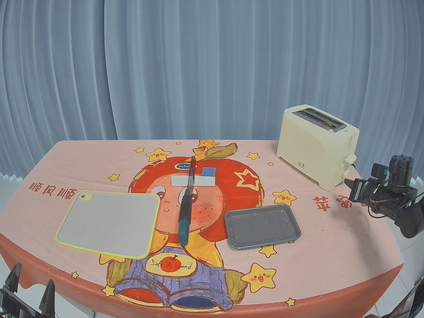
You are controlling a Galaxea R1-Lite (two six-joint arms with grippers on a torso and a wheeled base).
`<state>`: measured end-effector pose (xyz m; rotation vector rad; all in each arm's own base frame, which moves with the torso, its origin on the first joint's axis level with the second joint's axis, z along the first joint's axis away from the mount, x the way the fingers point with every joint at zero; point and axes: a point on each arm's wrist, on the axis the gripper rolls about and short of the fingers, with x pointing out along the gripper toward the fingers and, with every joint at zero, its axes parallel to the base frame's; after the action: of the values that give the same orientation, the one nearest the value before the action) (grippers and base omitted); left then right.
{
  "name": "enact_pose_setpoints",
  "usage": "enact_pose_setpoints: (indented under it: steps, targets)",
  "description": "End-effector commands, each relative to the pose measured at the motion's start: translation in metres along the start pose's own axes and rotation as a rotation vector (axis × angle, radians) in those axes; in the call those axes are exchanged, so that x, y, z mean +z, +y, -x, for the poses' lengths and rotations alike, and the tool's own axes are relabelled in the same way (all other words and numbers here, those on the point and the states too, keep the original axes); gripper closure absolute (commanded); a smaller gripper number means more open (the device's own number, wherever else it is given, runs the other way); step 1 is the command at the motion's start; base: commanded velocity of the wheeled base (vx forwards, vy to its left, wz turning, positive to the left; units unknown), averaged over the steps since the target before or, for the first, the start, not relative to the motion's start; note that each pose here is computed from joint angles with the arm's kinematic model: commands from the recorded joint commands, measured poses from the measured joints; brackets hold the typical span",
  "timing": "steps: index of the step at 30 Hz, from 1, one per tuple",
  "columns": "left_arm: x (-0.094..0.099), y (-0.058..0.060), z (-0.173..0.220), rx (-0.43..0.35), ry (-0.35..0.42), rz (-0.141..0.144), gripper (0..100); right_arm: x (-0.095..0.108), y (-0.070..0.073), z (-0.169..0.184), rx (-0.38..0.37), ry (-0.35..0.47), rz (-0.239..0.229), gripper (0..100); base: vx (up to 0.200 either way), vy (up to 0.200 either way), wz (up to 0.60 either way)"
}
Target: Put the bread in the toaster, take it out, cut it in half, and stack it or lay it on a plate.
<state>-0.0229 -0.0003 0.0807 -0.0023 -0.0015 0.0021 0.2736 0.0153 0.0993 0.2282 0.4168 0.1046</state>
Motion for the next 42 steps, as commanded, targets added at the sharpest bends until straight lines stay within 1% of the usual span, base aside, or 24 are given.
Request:
enact_pose_setpoints:
  steps: [1, 3, 8, 13, 15, 16, 17, 28, 42]
  targets:
    - [-0.005, 0.000, 0.000, -0.001, 0.001, 0.001, 0, 0.035, 0.010, 0.016, -0.008, -0.072, 0.013, 100, 0.000, 0.000, 0.00]
    - [-0.005, 0.000, 0.000, -0.001, 0.000, 0.001, 0, 0.034, 0.007, 0.014, -0.040, -0.050, 0.008, 100, 0.000, 0.000, 0.00]
    - [-0.005, 0.000, 0.000, -0.001, 0.001, 0.001, 0, 0.031, 0.004, 0.012, -0.057, -0.022, -0.005, 100, 0.000, 0.000, 0.00]
    - [-0.005, 0.000, 0.000, -0.001, 0.001, 0.001, 0, 0.022, -0.004, -0.001, -0.083, 0.024, -0.018, 100, 0.000, 0.000, 0.00]
    - [-0.005, 0.000, 0.000, 0.001, 0.001, 0.001, 0, 0.021, -0.005, -0.001, -0.083, 0.026, -0.019, 100, 0.000, 0.000, 0.00]
    - [-0.005, 0.000, 0.000, 0.001, 0.001, 0.001, 0, 0.016, -0.007, -0.009, -0.089, 0.048, -0.021, 100, 0.000, 0.000, 0.00]
    - [-0.005, 0.000, 0.000, -0.001, 0.001, 0.001, 0, 0.015, -0.008, -0.010, -0.090, 0.052, -0.022, 100, 0.000, 0.000, 0.00]
    - [-0.005, 0.000, 0.000, -0.001, 0.001, 0.001, 0, 0.023, -0.004, -0.020, -0.078, 0.037, -0.015, 100, 0.000, 0.000, 0.00]
    - [-0.005, 0.000, 0.000, -0.001, 0.001, 0.001, 0, 0.025, -0.009, -0.040, -0.100, 0.037, -0.013, 100, 0.000, 0.000, 0.00]
